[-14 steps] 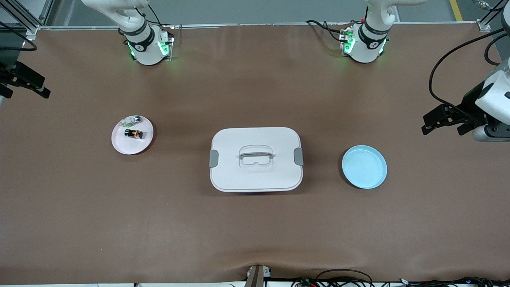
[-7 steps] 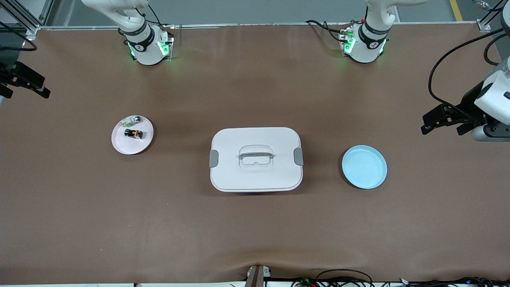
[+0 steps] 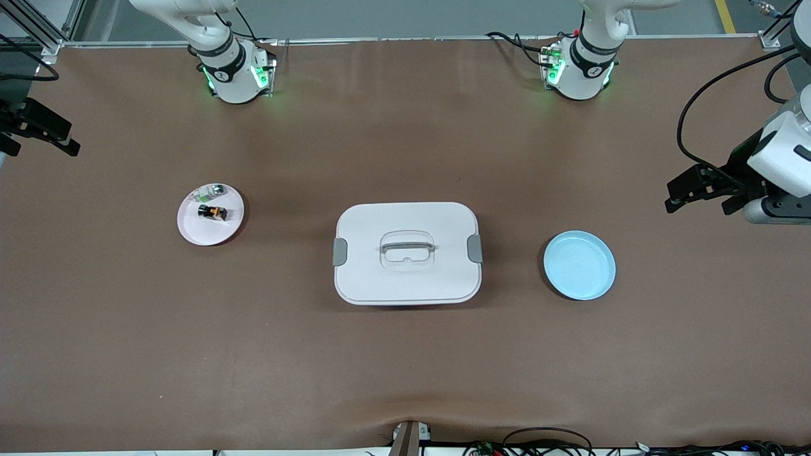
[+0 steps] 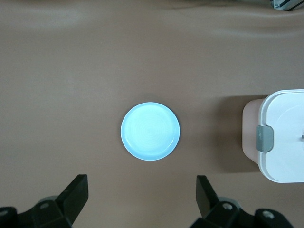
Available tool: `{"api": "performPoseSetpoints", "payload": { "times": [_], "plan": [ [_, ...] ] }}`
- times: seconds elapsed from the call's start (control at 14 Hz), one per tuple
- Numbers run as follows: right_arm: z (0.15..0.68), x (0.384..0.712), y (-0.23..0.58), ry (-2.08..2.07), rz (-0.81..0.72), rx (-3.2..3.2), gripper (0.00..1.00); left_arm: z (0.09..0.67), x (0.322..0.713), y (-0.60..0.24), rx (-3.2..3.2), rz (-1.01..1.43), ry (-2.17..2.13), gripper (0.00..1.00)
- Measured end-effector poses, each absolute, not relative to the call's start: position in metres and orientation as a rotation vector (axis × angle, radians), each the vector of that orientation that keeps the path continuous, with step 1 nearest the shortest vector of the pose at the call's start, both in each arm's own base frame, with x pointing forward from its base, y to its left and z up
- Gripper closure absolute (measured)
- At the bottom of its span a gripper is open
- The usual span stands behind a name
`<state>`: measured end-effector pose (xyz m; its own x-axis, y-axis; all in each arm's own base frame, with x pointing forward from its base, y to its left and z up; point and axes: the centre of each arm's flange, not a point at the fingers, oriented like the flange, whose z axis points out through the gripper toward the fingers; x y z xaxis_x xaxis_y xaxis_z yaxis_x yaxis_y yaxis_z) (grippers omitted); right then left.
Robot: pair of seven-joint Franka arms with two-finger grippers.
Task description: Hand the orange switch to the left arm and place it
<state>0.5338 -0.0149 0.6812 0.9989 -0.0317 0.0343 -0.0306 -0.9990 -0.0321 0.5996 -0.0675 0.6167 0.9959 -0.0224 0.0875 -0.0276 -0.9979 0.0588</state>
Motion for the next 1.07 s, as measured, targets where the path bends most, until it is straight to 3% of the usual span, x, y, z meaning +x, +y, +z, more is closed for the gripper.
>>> {"api": "performPoseSetpoints", "payload": {
  "times": [1.07],
  "plan": [
    [0.6812,0.5338,-0.0148,0.049,-0.054,-3.109,0.00,0.6146,0.6003,-0.0699,3.078,0.128,-0.046,0.00]
  ]
}}
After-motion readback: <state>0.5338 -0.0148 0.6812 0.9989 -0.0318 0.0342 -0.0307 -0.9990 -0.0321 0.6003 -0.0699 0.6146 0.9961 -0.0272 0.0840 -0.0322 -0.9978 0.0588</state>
